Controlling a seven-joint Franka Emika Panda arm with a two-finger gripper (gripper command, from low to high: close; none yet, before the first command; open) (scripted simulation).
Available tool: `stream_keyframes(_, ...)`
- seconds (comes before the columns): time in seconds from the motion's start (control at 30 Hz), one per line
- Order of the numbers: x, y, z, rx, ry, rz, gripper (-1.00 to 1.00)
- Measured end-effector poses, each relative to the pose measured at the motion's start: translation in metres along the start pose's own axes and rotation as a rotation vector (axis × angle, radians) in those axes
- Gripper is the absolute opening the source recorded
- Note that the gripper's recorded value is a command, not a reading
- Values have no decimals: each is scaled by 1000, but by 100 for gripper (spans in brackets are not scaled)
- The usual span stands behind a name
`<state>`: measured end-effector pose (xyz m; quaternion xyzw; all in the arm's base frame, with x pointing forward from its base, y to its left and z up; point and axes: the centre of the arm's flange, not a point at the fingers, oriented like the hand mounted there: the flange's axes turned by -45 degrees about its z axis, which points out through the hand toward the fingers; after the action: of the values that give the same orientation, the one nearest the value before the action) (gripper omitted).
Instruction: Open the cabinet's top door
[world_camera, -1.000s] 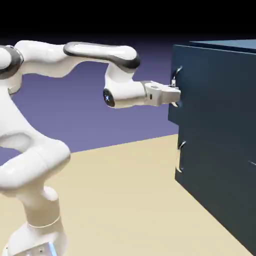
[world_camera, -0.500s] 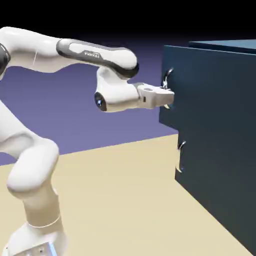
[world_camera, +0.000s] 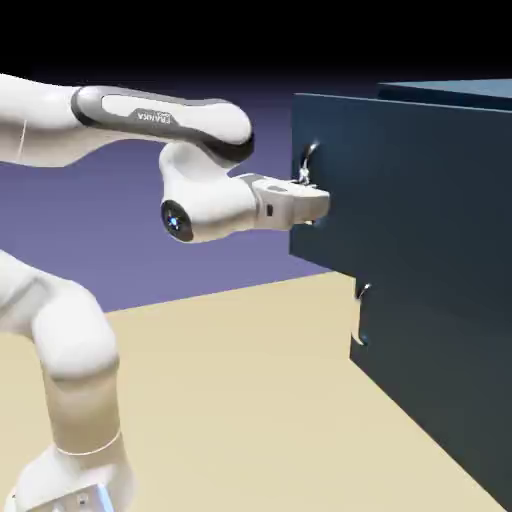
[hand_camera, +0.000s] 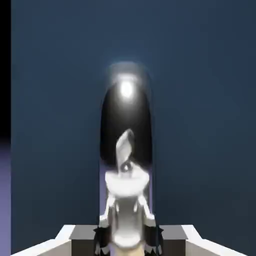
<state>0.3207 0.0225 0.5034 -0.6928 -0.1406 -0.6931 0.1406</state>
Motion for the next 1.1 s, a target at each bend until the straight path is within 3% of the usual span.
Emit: stream_keyframes(1.1, 0, 76, -151, 340, 0, 1, -100)
